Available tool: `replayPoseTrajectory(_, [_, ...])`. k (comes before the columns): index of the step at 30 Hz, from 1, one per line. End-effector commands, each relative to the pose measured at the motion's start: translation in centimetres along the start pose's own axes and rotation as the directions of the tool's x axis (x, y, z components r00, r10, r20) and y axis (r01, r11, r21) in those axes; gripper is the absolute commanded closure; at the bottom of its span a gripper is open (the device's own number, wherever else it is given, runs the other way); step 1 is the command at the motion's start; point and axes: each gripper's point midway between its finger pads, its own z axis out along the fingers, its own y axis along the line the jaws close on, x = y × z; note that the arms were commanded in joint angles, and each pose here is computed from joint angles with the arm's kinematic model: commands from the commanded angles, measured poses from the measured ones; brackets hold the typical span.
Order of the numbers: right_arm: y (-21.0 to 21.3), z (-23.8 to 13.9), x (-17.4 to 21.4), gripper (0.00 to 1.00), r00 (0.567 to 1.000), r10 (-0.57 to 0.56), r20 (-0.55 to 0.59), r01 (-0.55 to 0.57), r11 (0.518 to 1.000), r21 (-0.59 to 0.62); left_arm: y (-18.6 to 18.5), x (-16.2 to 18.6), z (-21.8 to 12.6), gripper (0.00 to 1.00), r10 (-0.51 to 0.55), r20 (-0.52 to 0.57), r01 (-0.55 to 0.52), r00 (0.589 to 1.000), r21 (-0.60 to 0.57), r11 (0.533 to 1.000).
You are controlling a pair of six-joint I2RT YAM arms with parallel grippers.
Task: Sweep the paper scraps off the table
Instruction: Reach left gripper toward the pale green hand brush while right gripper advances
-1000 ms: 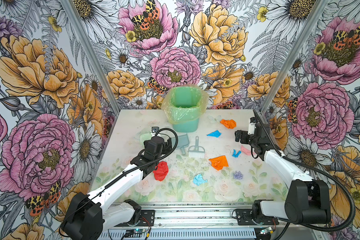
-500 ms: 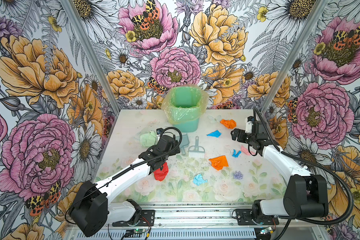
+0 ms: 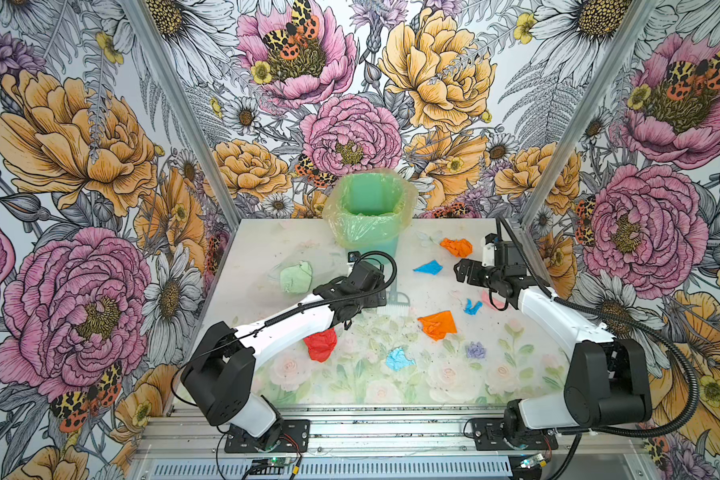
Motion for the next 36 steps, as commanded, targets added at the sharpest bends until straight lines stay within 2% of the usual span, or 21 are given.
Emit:
replayPoseTrajectory(1, [0.7, -0.2, -1.3, 0.03, 1.000, 0.000, 0.025, 0.000, 1.000, -0.004, -1.8, 0.1, 0.1, 0.01, 0.038, -0.027, -0.037, 0.999, 0.039, 0.999])
replayPoseTrajectory(15, [0.8, -0.3, -0.4, 0.01, 1.000, -0.012, -0.015, 0.012, 1.000, 0.003, -5.2, 1.1, 3.6, 0.01, 0.077, -0.108, -0.068, 0.991, 0.087, 0.994])
replayPoseTrajectory(24, [1.6, 0.6, 0.4, 0.01, 0.998, -0.005, -0.061, 0.002, 0.999, -0.047, -7.5, 1.4, 4.1, 0.01, 0.090, -0.136, -0.070, 0.987, 0.148, 0.987])
replayPoseTrajectory(25, [1.8, 0.7, 0.5, 0.00, 0.998, -0.004, -0.066, 0.000, 0.998, -0.060, -7.4, 2.4, 5.3, 0.01, 0.101, -0.163, -0.079, 0.981, 0.137, 0.987])
replayPoseTrajectory(36, [2.0, 0.6, 1.0, 0.00, 0.997, -0.004, -0.075, -0.001, 0.998, -0.067, -8.1, 3.3, 7.1, 0.01, 0.101, -0.197, -0.081, 0.975, 0.109, 0.991])
